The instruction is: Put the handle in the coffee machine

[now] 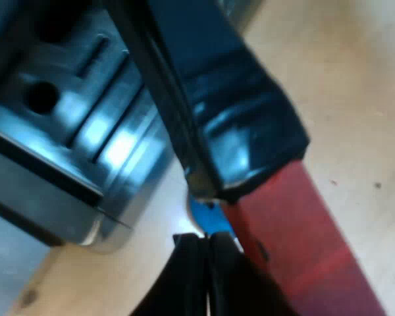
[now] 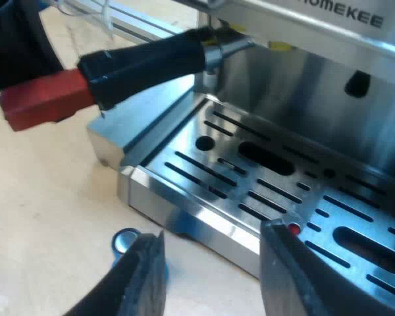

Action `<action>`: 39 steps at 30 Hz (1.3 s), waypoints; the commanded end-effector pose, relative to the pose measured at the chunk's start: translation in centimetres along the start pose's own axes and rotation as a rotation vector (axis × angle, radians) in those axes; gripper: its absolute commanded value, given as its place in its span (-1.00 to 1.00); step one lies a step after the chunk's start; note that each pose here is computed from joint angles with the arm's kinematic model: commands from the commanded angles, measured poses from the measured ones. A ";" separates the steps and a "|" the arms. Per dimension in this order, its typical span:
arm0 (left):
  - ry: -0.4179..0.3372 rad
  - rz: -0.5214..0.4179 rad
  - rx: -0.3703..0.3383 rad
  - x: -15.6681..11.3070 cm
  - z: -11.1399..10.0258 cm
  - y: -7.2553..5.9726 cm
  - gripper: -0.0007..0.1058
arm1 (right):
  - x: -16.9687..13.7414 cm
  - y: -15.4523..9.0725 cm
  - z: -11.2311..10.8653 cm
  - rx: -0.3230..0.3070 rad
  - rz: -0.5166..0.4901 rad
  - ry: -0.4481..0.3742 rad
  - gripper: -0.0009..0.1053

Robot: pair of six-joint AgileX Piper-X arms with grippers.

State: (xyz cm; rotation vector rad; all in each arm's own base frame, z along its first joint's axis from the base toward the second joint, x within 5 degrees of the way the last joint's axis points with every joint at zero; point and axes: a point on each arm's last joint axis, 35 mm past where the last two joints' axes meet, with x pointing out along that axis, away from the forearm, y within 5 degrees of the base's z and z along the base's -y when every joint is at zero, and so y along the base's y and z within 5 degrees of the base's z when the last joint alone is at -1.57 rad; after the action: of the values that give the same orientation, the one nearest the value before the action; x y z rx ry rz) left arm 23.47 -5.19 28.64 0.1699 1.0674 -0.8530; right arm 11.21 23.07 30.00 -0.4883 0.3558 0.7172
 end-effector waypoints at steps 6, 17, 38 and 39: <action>0.004 0.098 0.001 -0.2 0.8 -2.3 -0.98 | -1.6 1.7 0.4 -0.105 0.100 -0.044 -0.27; 0.037 0.171 -0.038 0.2 1.1 -3.7 -0.98 | -3.1 3.2 0.7 -0.138 0.104 -0.082 0.36; 0.045 0.029 -0.021 0.6 1.2 -6.6 -0.98 | -5.0 2.0 0.9 -0.113 0.070 -0.104 0.36; 0.049 0.024 -0.014 0.7 1.2 -6.8 -0.98 | -5.0 2.0 0.9 -0.109 0.071 -0.102 0.36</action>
State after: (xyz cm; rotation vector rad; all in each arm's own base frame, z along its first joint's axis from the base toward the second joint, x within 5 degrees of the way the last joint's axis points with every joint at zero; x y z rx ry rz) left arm 20.80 -9.76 30.42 0.2542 1.0854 -0.6861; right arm 6.51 22.31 32.09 -0.5510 0.2485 0.8351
